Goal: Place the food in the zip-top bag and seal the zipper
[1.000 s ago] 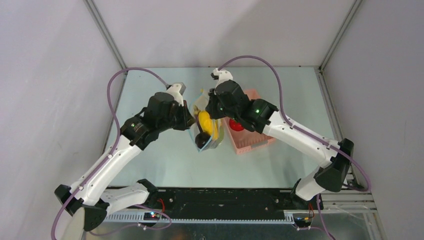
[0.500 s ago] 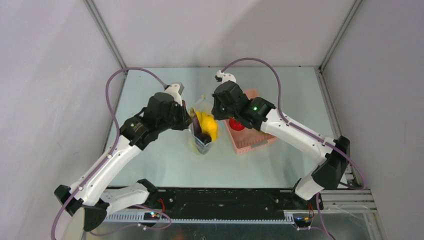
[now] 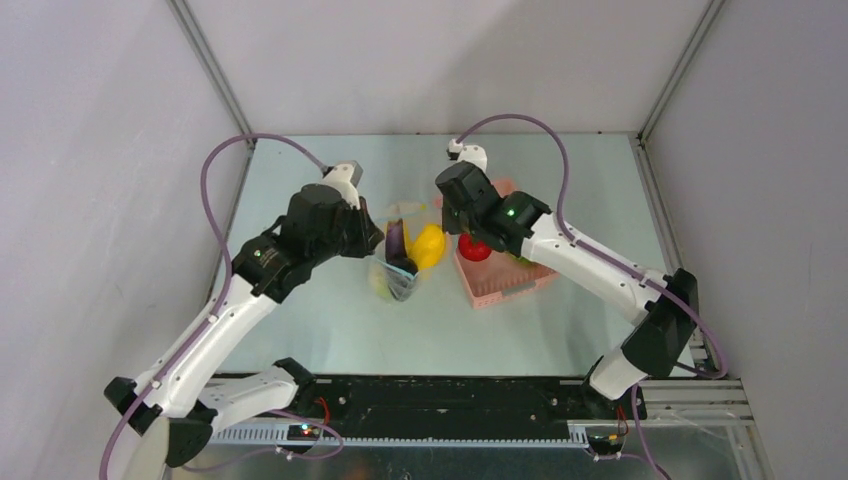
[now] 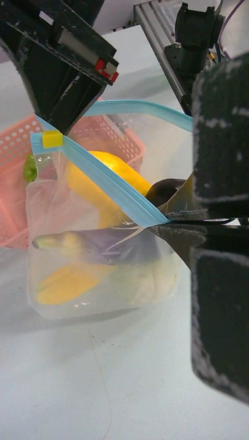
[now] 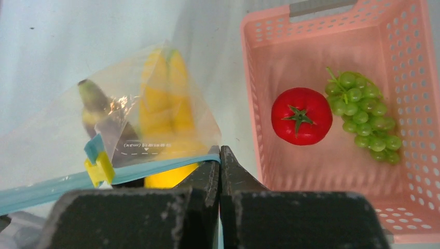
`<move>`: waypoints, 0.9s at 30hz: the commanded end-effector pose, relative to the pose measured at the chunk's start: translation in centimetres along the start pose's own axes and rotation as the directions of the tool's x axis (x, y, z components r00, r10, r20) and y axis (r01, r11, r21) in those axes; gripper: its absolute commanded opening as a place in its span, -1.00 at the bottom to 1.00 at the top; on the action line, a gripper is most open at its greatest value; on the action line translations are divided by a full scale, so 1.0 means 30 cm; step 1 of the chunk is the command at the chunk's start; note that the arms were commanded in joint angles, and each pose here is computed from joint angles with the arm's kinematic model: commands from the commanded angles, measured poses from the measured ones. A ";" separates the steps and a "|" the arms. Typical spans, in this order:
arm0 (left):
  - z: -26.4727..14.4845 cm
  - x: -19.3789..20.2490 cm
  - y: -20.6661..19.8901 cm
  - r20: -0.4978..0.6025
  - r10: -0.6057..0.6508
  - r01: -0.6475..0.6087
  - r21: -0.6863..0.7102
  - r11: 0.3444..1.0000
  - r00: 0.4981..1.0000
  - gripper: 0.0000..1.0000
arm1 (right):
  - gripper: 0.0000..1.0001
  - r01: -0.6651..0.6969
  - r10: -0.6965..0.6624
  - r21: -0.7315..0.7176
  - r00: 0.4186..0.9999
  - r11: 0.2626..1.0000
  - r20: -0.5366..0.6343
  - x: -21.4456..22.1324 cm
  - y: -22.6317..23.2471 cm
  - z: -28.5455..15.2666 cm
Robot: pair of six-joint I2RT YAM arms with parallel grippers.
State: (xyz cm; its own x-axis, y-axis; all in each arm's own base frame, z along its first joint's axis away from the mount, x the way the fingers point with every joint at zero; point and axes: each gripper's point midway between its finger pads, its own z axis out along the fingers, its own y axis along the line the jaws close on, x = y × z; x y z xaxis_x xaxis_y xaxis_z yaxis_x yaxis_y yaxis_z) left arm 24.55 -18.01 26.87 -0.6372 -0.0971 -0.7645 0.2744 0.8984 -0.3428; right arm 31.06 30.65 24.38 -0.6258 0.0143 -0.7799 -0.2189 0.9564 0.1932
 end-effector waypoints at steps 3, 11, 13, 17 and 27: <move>-0.147 -0.182 0.078 0.251 -0.018 0.044 -0.101 0.994 0.968 -0.96 | -1.00 -0.050 0.046 0.105 0.998 0.993 0.048 -0.045 -0.116 -0.025; -0.107 -0.170 0.039 0.241 -0.072 0.074 0.000 0.997 0.968 -0.86 | -1.00 0.023 -0.023 -0.029 1.000 0.999 -0.005 0.000 -0.001 0.016; -0.055 -0.131 0.019 0.155 -0.070 0.067 0.019 0.998 0.985 -0.94 | -0.97 0.025 -0.026 -0.029 1.000 0.999 -0.014 0.007 -0.004 0.024; -0.001 -0.100 0.007 0.071 -0.067 0.065 0.019 0.998 0.995 -1.00 | -0.87 0.022 -0.024 -0.065 0.999 0.998 -0.040 0.028 -0.002 0.033; 0.024 -0.084 0.025 0.068 -0.078 0.078 -0.002 0.997 0.995 -1.00 | 0.41 0.016 -0.007 -0.295 0.999 0.955 0.034 -0.040 0.088 -0.128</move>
State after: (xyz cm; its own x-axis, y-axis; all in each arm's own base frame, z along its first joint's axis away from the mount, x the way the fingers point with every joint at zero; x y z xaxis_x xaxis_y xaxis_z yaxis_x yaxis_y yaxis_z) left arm 26.33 -17.45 26.04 -0.6571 -0.1494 -0.7388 0.2171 0.9011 -0.3753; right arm 29.77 31.57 22.03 -0.6819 -0.0618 -0.7288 -0.3500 0.9025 0.2510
